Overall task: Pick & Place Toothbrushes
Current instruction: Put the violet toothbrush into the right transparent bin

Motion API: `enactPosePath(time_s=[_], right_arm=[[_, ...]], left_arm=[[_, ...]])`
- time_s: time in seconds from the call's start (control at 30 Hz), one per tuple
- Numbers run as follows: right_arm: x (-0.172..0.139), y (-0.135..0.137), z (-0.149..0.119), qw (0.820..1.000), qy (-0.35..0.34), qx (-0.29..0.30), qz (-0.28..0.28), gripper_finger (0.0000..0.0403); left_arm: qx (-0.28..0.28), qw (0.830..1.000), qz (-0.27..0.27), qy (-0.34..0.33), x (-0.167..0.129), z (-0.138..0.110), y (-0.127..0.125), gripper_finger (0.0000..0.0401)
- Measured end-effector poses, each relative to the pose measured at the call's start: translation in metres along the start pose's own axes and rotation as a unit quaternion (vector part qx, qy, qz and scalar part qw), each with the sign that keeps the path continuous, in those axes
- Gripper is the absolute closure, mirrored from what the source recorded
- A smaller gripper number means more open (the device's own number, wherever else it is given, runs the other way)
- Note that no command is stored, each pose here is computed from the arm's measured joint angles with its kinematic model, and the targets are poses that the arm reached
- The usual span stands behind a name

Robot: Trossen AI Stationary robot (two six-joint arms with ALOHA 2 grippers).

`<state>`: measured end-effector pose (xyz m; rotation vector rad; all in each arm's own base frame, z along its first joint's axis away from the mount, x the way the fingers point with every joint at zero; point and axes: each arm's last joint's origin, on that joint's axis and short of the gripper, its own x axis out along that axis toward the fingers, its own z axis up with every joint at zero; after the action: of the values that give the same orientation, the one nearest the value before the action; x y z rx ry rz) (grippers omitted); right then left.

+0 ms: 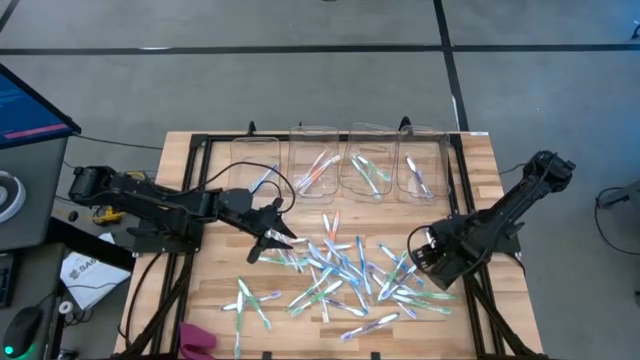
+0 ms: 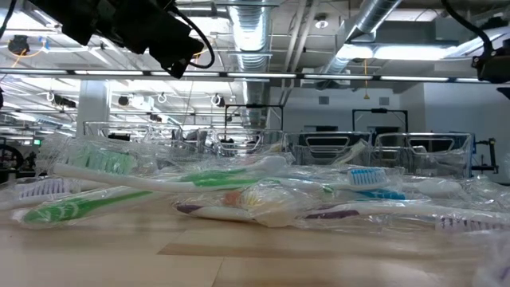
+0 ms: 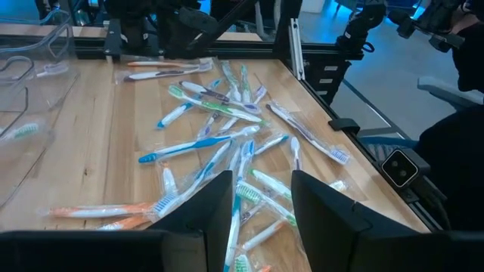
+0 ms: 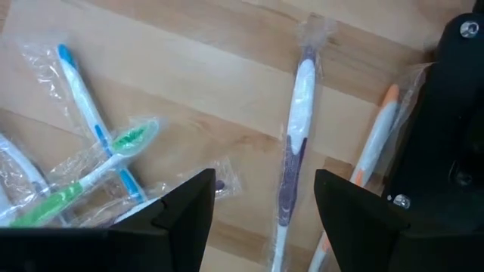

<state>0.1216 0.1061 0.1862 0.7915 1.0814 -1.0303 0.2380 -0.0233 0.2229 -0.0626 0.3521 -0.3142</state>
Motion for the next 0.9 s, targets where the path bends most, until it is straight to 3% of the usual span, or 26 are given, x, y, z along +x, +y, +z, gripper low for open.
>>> enactPosePath(time_s=[0.7,0.9], right_arm=[[0.010,-0.002,0.003,0.999,0.022,0.024,-0.021,0.0182],[0.020,0.005,0.003,0.998,0.016,0.011,-0.054,0.0182]], left_arm=[[0.000,1.000,0.000,0.000,0.000,0.000,0.000,0.0272],[-0.002,1.000,0.000,0.008,0.000,-0.007,0.000,0.0272]])
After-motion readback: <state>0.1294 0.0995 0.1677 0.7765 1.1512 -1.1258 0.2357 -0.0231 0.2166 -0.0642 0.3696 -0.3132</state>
